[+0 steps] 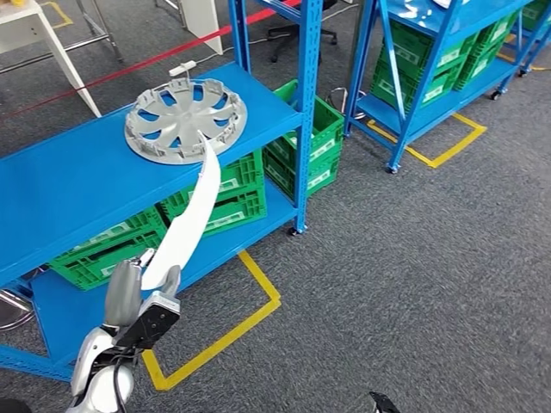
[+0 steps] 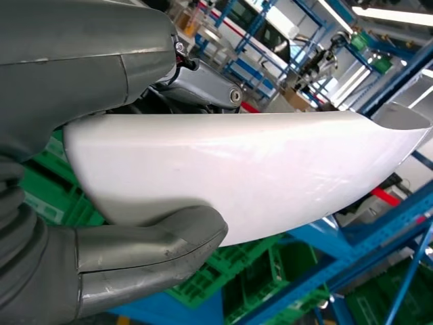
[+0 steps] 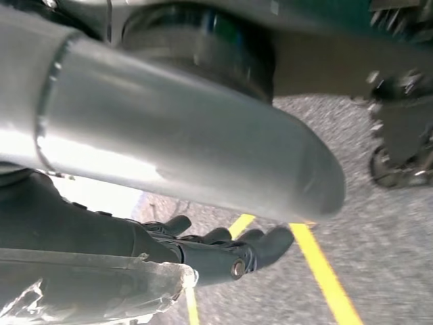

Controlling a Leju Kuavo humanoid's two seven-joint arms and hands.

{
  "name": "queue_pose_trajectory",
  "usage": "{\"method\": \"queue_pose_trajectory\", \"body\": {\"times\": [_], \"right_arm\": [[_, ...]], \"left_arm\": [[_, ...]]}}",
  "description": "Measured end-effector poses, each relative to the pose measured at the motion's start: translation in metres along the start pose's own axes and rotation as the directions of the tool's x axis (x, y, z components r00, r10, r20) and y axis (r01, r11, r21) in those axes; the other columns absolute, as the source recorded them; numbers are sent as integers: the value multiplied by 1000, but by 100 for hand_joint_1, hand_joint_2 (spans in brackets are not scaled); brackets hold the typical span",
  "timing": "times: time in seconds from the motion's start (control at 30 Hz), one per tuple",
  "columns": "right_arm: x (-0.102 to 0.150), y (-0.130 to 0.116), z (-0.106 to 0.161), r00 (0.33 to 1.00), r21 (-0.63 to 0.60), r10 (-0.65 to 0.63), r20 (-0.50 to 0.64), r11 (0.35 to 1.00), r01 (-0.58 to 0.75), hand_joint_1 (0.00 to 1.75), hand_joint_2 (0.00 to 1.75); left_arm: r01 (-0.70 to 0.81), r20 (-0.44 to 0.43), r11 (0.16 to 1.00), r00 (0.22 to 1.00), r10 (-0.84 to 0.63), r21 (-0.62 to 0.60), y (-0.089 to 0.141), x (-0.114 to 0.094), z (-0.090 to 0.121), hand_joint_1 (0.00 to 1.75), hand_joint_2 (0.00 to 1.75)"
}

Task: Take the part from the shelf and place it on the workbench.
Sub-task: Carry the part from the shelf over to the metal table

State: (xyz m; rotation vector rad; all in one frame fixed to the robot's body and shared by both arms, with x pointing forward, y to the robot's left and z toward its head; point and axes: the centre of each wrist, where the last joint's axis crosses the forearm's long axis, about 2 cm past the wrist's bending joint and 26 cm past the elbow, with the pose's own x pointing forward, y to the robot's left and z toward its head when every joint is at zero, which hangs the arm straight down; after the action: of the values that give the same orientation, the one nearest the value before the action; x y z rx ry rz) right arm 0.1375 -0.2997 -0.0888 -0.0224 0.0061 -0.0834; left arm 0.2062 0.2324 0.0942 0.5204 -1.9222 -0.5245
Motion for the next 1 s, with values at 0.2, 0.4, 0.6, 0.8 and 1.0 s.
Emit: {"method": "queue_pose_trajectory", "body": {"times": [0.2,0.4,0.6,0.8,1.0], "right_arm": [[-2,-2,-1,1000,-5,-1,-4,1000,1,0,0],[-11,-9,-3,1000,-12,-2,-23,1000,1,0,0],[-8,-9,-3,1000,-16,10,-24,1000,-10,0,0],[3,-8,1,1000,-15,11,6,1000,-11,0,0],[4,-8,1,1000,-12,6,25,1000,-5,0,0]], "left_arm": [[-1,-2,1000,1000,1,-3,-1,-2,1,175,175],[-7,-6,1000,1000,7,-4,-2,-3,5,175,175],[-25,-13,1000,1000,25,-4,-2,-6,10,175,175],[-40,3,999,999,40,-1,0,-7,8,175,175],[-42,3,999,999,42,-7,0,-9,9,175,175]]}}
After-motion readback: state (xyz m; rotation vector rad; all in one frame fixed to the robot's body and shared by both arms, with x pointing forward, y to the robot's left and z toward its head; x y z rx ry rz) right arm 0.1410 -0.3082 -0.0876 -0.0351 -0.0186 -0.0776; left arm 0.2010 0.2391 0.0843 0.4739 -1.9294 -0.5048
